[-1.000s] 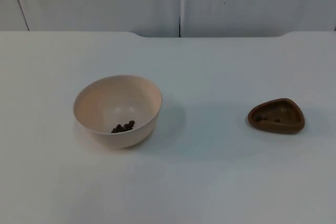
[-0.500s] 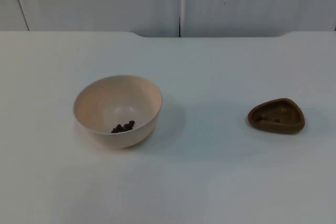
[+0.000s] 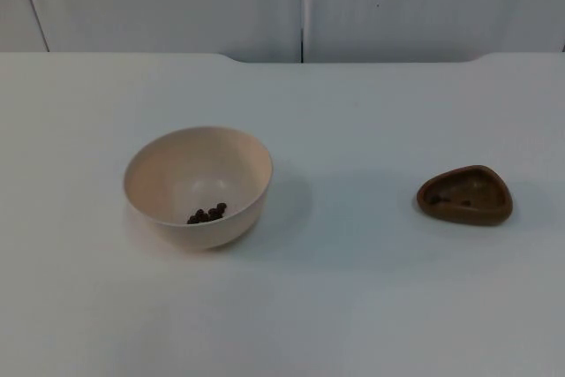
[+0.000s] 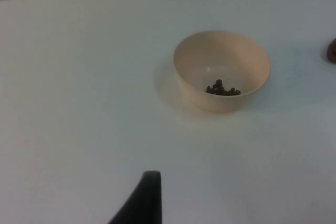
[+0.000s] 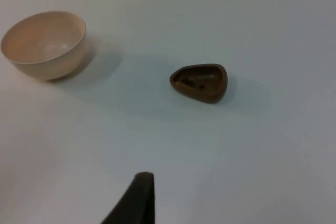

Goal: Pick up the bowl with the left hand and pour the coffee beans from the cup into the bowl with the right hand.

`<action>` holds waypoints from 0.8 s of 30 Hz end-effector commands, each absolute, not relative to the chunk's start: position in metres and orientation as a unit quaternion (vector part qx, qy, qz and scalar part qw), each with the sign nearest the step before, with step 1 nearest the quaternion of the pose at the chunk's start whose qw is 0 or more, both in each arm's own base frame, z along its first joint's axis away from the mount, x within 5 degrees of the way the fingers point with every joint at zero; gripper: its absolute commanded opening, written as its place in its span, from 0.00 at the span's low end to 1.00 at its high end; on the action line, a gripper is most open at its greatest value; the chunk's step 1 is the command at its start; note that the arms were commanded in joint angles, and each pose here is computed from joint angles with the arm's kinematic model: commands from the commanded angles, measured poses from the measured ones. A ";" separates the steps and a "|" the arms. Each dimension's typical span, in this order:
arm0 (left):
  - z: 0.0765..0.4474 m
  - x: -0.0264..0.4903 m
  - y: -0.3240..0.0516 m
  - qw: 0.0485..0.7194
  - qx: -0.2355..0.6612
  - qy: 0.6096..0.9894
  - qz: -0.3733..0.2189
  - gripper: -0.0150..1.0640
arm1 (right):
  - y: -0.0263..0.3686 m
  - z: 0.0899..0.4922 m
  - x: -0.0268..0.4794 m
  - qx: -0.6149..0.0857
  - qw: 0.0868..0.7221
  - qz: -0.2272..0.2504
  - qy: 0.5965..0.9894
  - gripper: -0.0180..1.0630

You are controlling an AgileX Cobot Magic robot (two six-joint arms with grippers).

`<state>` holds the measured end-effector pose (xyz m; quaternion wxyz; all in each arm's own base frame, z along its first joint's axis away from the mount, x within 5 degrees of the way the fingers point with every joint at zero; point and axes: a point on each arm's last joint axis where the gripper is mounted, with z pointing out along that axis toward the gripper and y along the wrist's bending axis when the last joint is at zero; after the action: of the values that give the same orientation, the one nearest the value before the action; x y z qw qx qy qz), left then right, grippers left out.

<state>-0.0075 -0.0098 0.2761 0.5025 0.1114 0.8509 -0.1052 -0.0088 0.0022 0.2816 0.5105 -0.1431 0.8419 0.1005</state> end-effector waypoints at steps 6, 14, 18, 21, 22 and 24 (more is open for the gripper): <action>0.276 -0.007 -0.010 0.508 0.110 0.848 -0.108 0.99 | 0.003 0.281 -0.009 -0.145 0.514 0.099 0.840 0.99; 0.276 -0.006 -0.011 0.512 0.069 0.852 -0.084 0.99 | 0.003 0.281 -0.009 -0.126 0.516 0.089 0.843 0.99; 0.276 -0.006 -0.011 0.515 0.043 0.853 -0.069 0.99 | 0.003 0.281 -0.009 -0.113 0.517 0.081 0.845 0.99; 0.276 -0.005 -0.012 0.516 0.021 0.854 -0.055 0.99 | 0.004 0.281 -0.008 -0.096 0.519 0.070 0.847 0.99; 0.276 -0.005 -0.012 0.517 0.014 0.854 -0.051 0.99 | 0.004 0.281 -0.008 -0.090 0.519 0.066 0.847 0.99; 0.276 -0.005 -0.012 0.517 0.008 0.855 -0.048 0.99 | 0.004 0.281 -0.008 -0.083 0.520 0.063 0.848 0.99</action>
<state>-0.0050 -0.0113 0.2761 0.5113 0.0120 0.8581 -0.0462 -0.0085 0.0036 0.2816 0.5163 -0.0830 0.8499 0.0650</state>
